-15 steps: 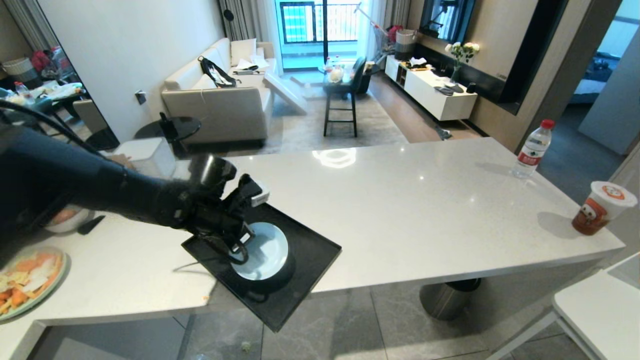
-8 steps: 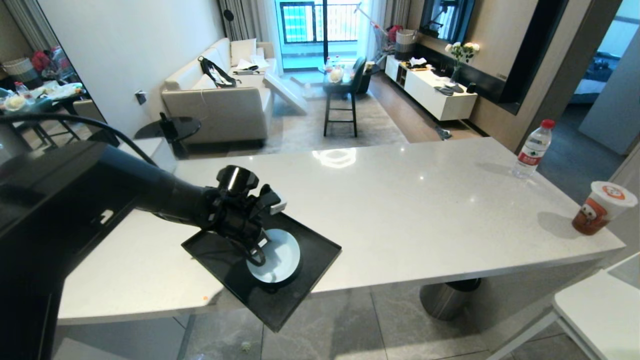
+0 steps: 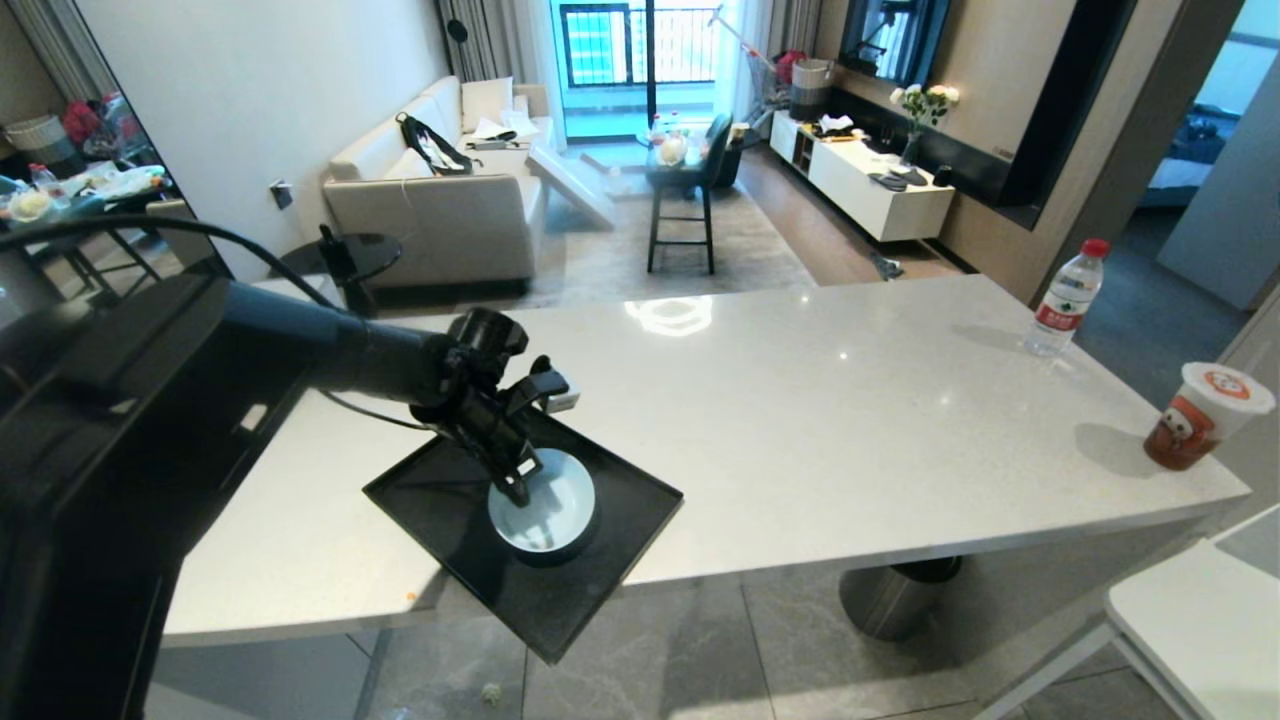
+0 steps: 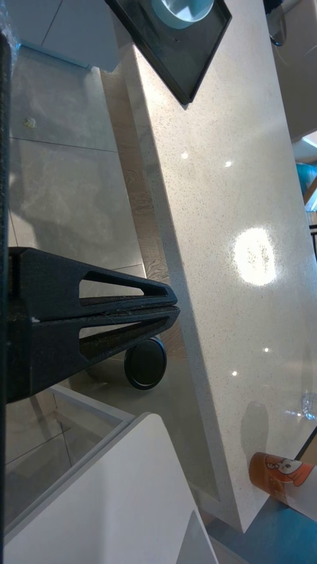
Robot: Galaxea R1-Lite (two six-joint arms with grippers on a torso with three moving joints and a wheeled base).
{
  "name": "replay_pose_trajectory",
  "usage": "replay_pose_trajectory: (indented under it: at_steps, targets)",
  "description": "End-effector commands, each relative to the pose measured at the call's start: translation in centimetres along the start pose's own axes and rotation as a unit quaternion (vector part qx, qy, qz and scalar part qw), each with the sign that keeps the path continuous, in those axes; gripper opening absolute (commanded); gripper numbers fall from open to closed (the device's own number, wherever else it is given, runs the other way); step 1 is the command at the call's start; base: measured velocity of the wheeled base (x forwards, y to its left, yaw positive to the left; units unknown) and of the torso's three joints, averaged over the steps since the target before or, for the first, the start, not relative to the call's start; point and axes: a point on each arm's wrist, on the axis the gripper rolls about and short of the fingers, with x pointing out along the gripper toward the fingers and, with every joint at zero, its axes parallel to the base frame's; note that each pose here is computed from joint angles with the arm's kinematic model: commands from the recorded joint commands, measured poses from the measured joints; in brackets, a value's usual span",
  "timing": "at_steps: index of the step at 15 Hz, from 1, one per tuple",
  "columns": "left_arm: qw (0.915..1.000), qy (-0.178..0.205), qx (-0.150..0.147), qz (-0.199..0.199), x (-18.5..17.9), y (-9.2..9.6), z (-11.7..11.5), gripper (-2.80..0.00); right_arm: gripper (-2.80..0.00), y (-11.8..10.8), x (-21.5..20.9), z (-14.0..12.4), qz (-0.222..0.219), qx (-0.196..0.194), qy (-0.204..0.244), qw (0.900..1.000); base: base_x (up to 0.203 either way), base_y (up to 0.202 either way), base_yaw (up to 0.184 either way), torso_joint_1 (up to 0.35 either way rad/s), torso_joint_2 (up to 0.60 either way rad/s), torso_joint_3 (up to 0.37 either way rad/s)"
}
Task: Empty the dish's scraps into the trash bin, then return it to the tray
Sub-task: Put the bowl back to the table
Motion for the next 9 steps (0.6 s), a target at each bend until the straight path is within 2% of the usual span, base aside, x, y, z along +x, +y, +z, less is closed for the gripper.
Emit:
replay_pose_trajectory:
  at_steps: [1, 3, 7, 9]
  targets:
    - [0.9998, 0.018, 0.009, -0.009, 0.2, 0.3, 0.1, -2.80, -2.80, 0.0, 0.0, 0.0, 0.000, 0.000, 0.000, 1.000, 0.000, 0.000, 0.000, 0.000, 0.00, 0.000]
    - [0.9990, 0.038, 0.020, -0.014, -0.2, 0.9, -0.2, -2.80, -2.80, 0.0, 0.0, 0.0, 0.000, 0.000, 0.000, 1.000, 0.000, 0.000, 0.000, 0.000, 0.00, 0.000]
    - [0.9949, 0.075, 0.045, -0.050, -1.1, 2.1, 0.2, -2.80, -2.80, 0.0, 0.0, 0.0, 0.000, 0.000, 0.000, 1.000, 0.000, 0.000, 0.000, 0.000, 0.00, 0.000]
    - [0.9934, 0.080, 0.049, -0.067, -1.0, 2.1, 0.0, -2.80, -2.80, 0.0, 0.0, 0.0, 0.000, 0.000, 0.000, 1.000, 0.000, 0.000, 0.000, 0.000, 0.00, 0.000]
